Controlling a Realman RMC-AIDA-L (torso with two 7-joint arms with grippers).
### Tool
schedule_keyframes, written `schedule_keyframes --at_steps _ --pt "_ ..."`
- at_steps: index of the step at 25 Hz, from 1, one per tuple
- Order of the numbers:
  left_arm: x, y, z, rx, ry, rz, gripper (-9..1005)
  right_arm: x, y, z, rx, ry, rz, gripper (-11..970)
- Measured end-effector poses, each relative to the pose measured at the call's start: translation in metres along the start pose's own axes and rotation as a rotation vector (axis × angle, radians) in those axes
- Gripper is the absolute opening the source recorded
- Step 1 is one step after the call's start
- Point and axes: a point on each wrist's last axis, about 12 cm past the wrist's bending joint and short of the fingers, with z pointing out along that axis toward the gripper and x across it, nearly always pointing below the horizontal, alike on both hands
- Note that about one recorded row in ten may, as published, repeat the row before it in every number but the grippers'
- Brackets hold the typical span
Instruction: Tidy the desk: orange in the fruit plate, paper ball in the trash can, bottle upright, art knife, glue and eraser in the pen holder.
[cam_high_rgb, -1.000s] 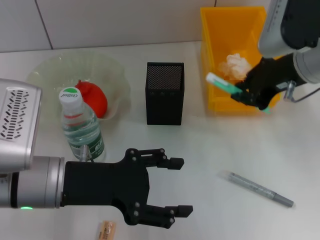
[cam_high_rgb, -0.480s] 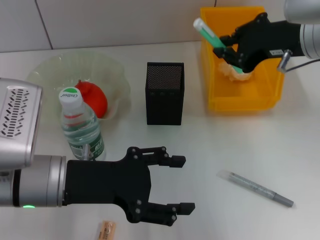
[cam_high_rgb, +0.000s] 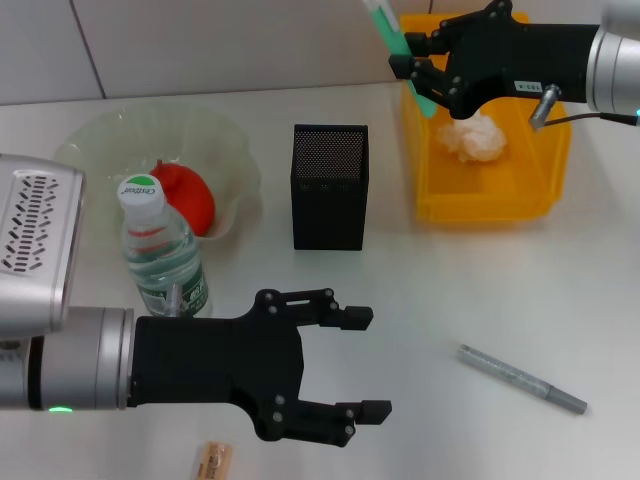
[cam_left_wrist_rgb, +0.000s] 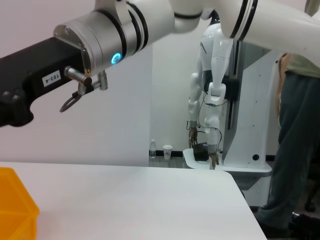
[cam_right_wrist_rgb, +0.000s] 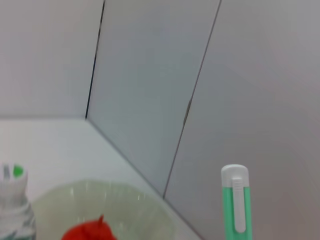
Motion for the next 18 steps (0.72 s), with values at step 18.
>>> schedule_keyframes --at_steps 18 --pt "0.002 0.006 0.004 -0.015 -0.022 0.014 814 0.056 -0.007 0.017 -0.061 -0.163 0.242 196"
